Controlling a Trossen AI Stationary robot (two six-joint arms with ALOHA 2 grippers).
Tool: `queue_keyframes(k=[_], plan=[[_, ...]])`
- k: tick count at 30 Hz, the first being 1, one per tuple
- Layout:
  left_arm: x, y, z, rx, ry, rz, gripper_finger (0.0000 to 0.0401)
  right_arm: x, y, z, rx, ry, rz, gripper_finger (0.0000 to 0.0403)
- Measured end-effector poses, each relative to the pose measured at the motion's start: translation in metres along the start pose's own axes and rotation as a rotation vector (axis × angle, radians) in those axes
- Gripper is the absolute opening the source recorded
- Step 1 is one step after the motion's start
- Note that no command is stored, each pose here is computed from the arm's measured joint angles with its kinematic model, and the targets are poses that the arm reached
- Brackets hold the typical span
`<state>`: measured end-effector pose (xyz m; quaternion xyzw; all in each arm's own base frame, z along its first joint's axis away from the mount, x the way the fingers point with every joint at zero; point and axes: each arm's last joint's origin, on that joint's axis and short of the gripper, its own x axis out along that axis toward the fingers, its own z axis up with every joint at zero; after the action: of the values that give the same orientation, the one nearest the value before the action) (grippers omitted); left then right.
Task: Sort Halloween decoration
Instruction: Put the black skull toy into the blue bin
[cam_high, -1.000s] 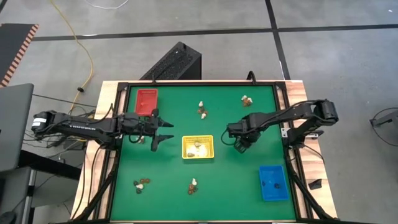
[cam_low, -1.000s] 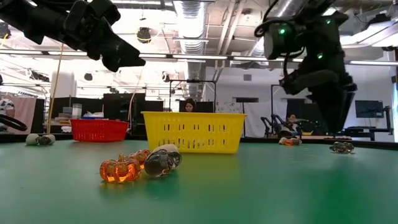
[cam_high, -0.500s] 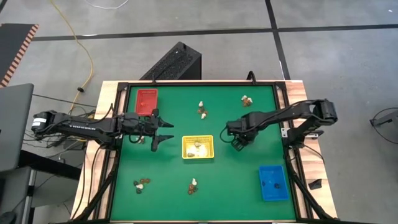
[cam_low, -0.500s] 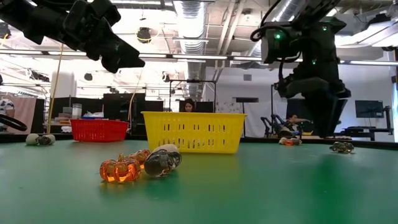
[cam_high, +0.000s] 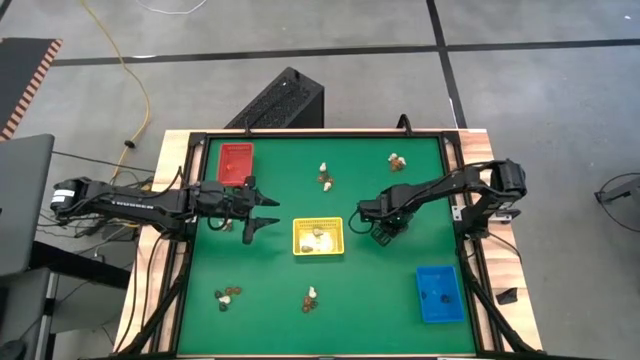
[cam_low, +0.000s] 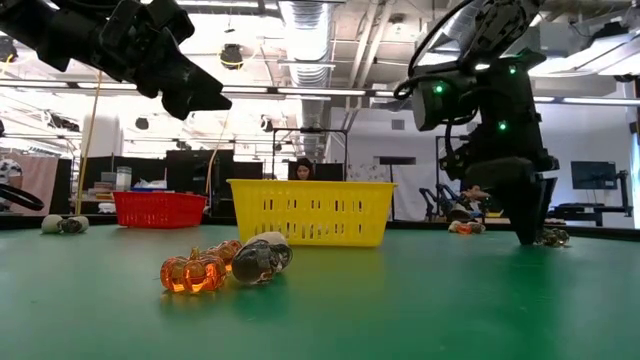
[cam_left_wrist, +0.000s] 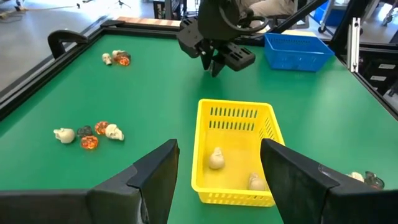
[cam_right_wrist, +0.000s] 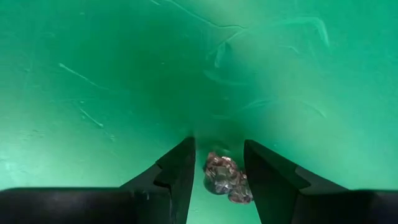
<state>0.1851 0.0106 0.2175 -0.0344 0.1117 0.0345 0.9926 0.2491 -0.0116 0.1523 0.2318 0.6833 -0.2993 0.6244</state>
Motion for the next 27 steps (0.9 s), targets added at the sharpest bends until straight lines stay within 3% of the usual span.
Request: queue_keyframes(k=[27], plan=[[0.0000, 0.0001, -0.0028, 0.004, 0.029, 0.003, 0.0216, -0.0078, -0.0038, -0.0051, -0.002, 0.020, 0.036, 0.0170]])
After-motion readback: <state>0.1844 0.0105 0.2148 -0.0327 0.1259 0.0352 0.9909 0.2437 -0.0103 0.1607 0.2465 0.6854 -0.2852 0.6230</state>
